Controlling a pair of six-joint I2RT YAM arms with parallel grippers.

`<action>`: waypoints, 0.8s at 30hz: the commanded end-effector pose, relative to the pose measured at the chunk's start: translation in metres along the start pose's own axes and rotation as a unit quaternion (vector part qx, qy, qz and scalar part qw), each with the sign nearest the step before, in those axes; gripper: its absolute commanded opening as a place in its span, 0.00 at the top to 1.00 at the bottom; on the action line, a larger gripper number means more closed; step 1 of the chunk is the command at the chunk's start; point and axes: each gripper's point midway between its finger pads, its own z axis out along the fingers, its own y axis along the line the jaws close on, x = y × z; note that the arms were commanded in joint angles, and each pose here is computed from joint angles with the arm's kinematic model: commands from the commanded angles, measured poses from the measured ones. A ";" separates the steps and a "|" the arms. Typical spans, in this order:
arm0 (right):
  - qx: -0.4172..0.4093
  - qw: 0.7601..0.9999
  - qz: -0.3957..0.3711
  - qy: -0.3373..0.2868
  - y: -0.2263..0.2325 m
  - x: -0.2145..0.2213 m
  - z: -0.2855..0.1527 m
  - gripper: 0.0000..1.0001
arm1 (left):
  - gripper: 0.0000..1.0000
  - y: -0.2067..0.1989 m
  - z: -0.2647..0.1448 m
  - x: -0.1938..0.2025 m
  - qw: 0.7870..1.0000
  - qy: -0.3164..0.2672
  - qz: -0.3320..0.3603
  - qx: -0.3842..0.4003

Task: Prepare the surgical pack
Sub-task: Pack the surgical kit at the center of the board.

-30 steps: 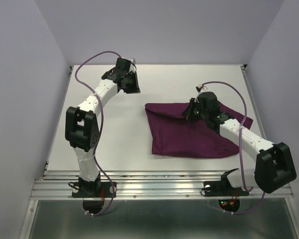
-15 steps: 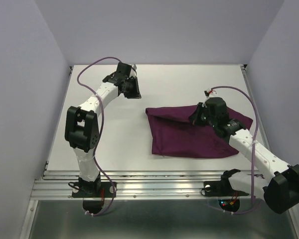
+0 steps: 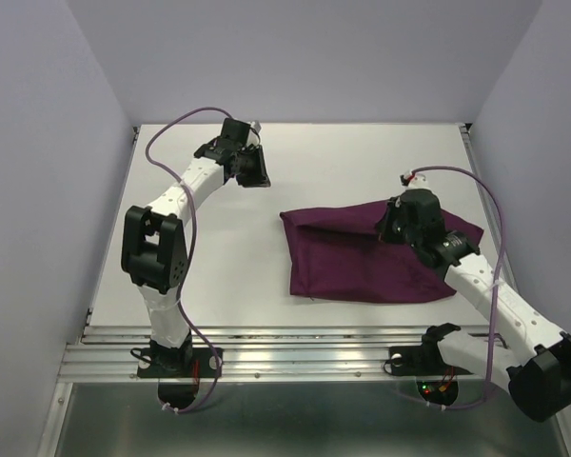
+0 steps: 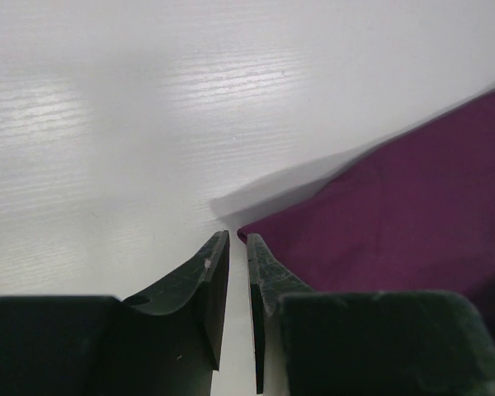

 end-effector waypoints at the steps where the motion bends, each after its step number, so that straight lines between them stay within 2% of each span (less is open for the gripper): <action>1: 0.020 1.000 0.002 -0.020 -0.007 -0.010 -0.016 0.99 | 0.74 -0.020 -0.028 -0.013 0.999 -0.029 0.007 0.030; 8: 0.047 0.998 0.037 0.029 -0.023 0.035 -0.006 0.99 | 0.74 -0.021 -0.033 -0.006 0.999 -0.021 0.005 0.037; 12: 0.065 0.993 0.083 0.054 -0.031 0.060 -0.002 0.98 | 0.74 -0.022 -0.031 0.008 0.999 -0.007 0.000 0.045; 13: 0.069 0.992 0.088 0.058 -0.032 0.064 -0.001 0.92 | 0.74 -0.024 -0.030 0.011 0.999 -0.004 -0.001 0.048; 14: 0.077 0.991 0.095 0.061 -0.035 0.068 0.000 0.79 | 0.73 -0.027 -0.028 0.017 0.998 0.003 -0.002 0.056; 16: 0.087 0.990 0.096 0.062 -0.039 0.071 0.001 0.69 | 0.73 -0.033 -0.025 0.024 0.998 0.008 -0.002 0.066; 18: 0.096 0.989 0.097 0.058 -0.042 0.069 0.002 0.48 | 0.71 -0.035 -0.021 0.033 0.998 0.020 -0.005 0.067; 19: 0.099 0.989 0.096 0.056 -0.042 0.067 0.002 0.45 | 0.70 -0.038 -0.018 0.037 0.997 0.024 -0.006 0.067; 20: 0.100 0.989 0.098 0.048 -0.041 0.061 0.002 0.36 | 0.68 -0.043 -0.014 0.045 0.997 0.032 -0.011 0.070; 21: 0.101 0.989 0.097 0.044 -0.041 0.057 0.001 0.33 | 0.64 -0.047 -0.014 0.048 0.997 0.034 -0.013 0.073; 24: 0.092 0.990 0.100 0.025 -0.035 0.042 0.000 0.32 | 0.62 -0.064 -0.010 0.061 0.995 0.040 -0.014 0.089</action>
